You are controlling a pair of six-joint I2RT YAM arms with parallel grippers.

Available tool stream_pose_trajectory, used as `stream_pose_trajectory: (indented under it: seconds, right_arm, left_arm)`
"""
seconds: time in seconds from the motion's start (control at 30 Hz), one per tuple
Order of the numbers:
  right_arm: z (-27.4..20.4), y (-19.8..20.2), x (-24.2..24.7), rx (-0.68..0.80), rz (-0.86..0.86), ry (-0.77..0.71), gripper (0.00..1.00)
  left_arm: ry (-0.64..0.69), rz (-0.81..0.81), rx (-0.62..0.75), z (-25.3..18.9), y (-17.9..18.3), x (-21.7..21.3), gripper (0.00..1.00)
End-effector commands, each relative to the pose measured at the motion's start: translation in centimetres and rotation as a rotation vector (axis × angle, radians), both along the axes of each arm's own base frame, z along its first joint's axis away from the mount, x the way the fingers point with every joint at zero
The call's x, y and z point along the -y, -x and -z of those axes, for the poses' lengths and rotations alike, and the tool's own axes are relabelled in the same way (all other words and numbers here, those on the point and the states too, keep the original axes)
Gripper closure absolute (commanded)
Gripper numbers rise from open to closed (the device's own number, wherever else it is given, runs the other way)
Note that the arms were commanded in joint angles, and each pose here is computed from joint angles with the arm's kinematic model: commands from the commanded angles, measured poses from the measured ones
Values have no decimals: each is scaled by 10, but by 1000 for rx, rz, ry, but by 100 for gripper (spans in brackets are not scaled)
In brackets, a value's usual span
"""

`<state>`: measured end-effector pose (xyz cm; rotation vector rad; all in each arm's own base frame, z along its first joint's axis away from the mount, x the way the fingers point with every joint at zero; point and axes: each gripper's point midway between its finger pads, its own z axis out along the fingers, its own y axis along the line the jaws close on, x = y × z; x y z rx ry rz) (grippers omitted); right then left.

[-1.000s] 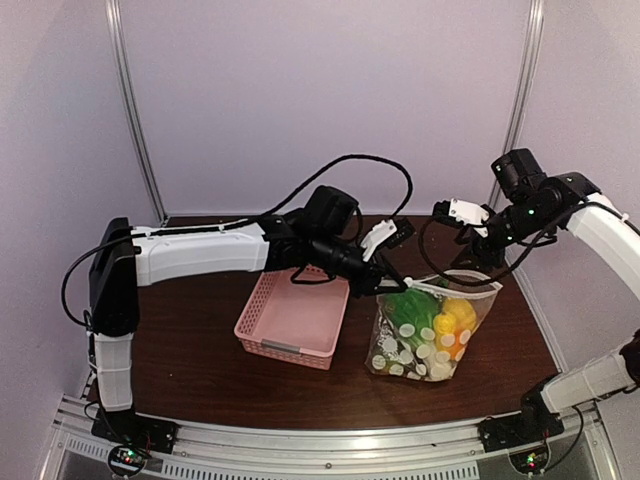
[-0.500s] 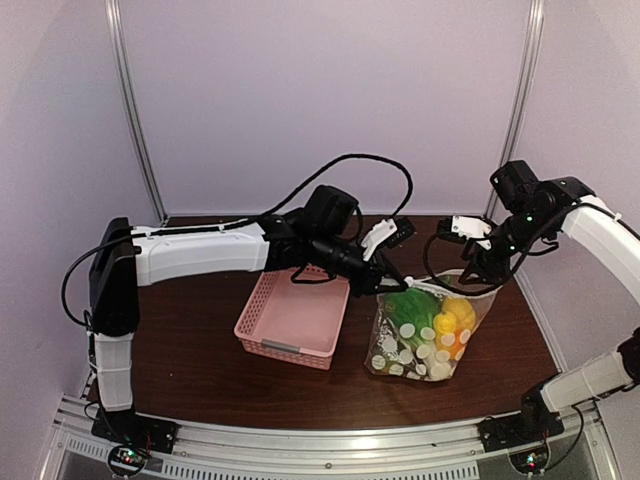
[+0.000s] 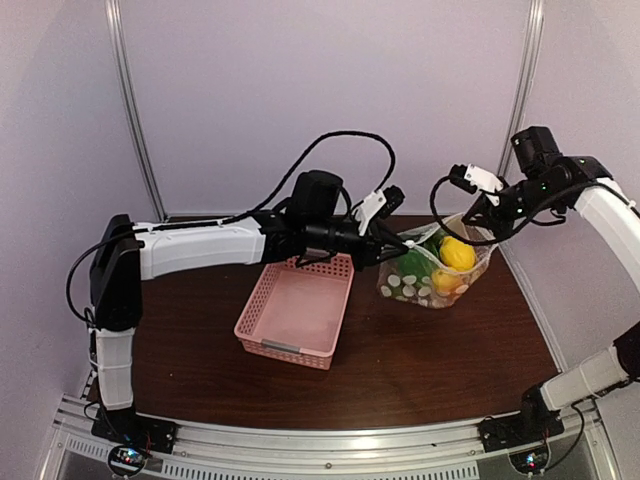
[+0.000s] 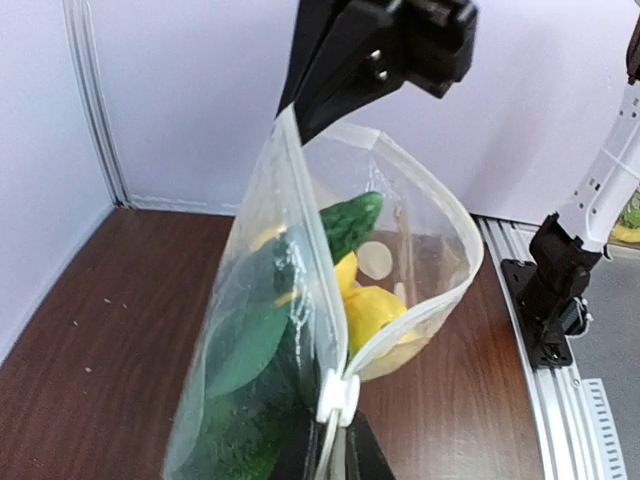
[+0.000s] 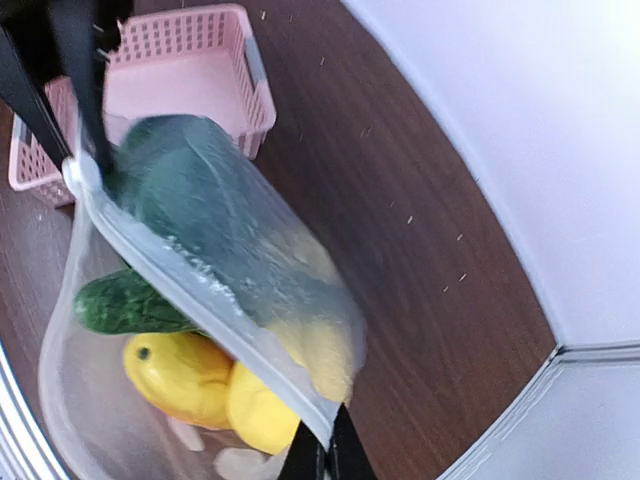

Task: Place the food in the zip-top bag and seal the zipper
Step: Pass from the left arm to the right

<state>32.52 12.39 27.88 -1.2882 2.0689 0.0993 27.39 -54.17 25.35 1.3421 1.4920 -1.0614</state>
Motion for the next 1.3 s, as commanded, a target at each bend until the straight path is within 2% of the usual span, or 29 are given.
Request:
stream_pose_trajectory:
  seconds: [0.0, 0.07, 0.1, 0.13, 0.2, 0.3, 0.37, 0.7, 0.77, 0.87, 0.93, 1.03, 1.13, 1.2, 1.27]
  right_arm:
    - [-48, 26, -25, 101, -43, -180, 100]
    - [-8, 38, -36, 12, -69, -161, 100]
    - [11, 43, -39, -25, -77, -145, 100]
    - [27, 46, -41, -57, -80, -138, 100]
    - [45, 49, -43, -102, -78, -149, 100]
    - [48, 49, -46, -114, -67, -167, 100]
    - [41, 47, -48, -103, -64, -187, 100]
    - [23, 49, -52, -96, -51, -244, 100]
    - [23, 51, -53, -100, -52, -258, 100]
    - [28, 53, -53, -114, -55, -249, 100]
    - [29, 54, -52, -114, -52, -249, 100]
    - [30, 56, -53, -117, -55, -257, 100]
    - [35, 58, -56, -124, -64, -253, 100]
    - [37, 59, -58, -129, -71, -249, 100]
    - [39, 60, -61, -134, -79, -248, 100]
  left_arm:
    - [116, -7, 65, -20, -10, 8, 70]
    - [100, -22, 14, -1, -10, 7, 54]
    - [100, -35, -2, 3, -11, 6, 42]
    - [100, -60, -30, 7, -13, 4, 35]
    - [109, -101, -72, 12, -15, 1, 27]
    - [119, -133, -90, 12, -12, -1, 6]
    - [115, -148, -94, 12, -8, 1, 2]
    - [20, -64, -37, 21, 35, 17, 4]
    - [-22, -103, 6, 27, 37, 19, 5]
    - [-77, -220, 57, 32, 29, 15, 20]
    - [-82, -239, 23, 33, 31, 9, 32]
    - [-69, -291, -22, 31, 34, 0, 40]
    - [-66, -338, -92, 36, 32, -1, 52]
    - [-68, -336, -125, 41, 32, 3, 56]
    - [-69, -318, -142, 44, 34, 8, 66]
